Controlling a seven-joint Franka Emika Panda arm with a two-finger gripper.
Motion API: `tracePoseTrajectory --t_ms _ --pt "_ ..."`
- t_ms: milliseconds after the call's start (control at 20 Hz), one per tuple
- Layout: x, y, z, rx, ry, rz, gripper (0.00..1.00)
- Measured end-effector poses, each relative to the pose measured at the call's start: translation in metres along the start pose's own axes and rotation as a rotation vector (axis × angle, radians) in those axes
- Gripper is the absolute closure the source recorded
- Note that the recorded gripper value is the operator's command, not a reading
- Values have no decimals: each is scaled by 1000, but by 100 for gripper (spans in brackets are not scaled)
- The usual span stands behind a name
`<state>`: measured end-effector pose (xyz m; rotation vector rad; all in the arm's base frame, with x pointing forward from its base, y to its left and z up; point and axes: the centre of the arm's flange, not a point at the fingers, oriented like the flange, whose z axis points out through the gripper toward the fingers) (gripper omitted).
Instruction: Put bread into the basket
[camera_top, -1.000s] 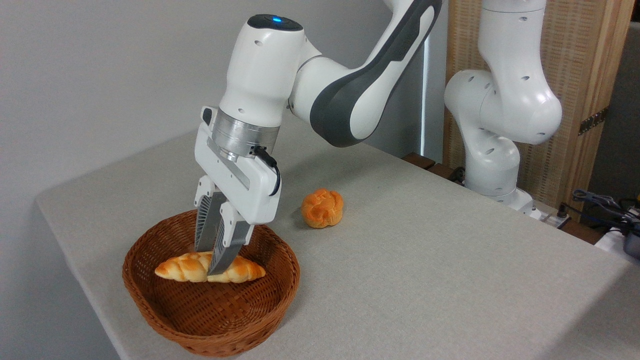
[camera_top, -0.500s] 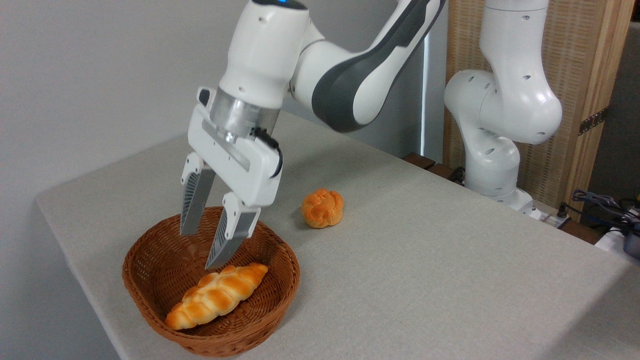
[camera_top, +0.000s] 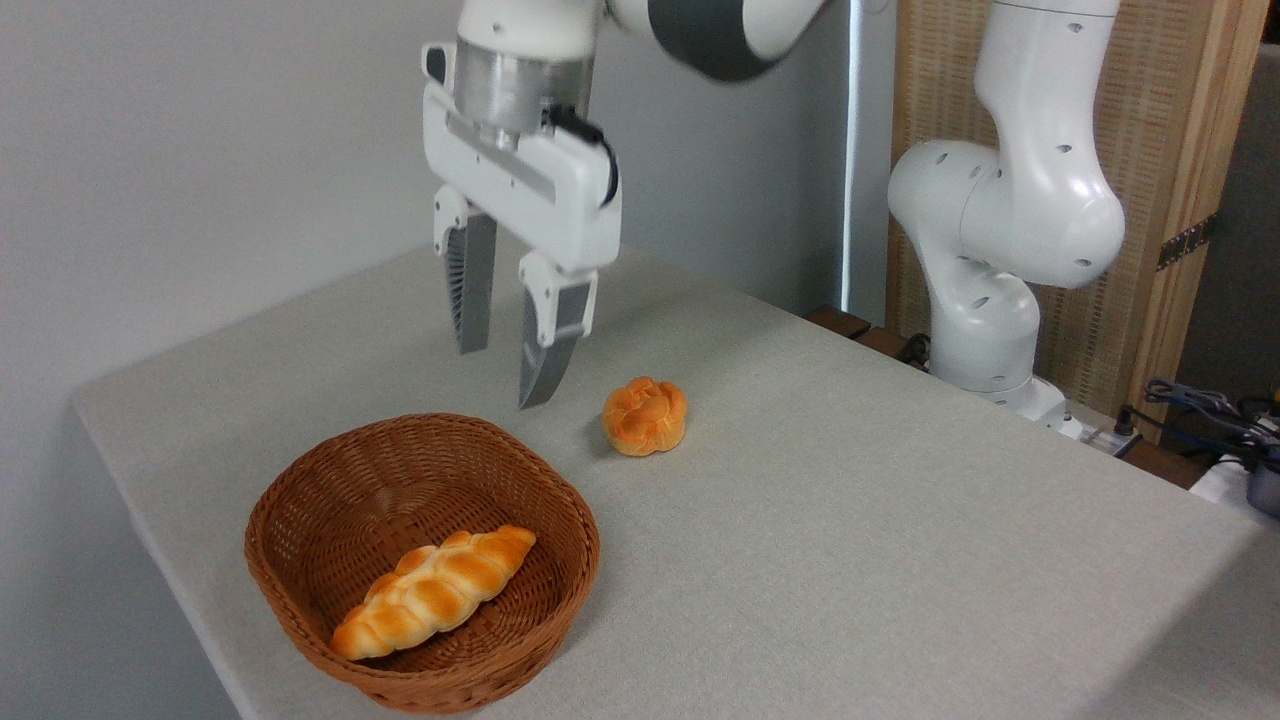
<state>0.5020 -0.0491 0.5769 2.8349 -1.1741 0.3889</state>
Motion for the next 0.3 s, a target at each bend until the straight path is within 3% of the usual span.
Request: tracePoseTrajectory --t_ms 150,300 --pt "0 1 -11 -11 -41 -82 0" --pt "-6 1 -11 12 -123 -98 0"
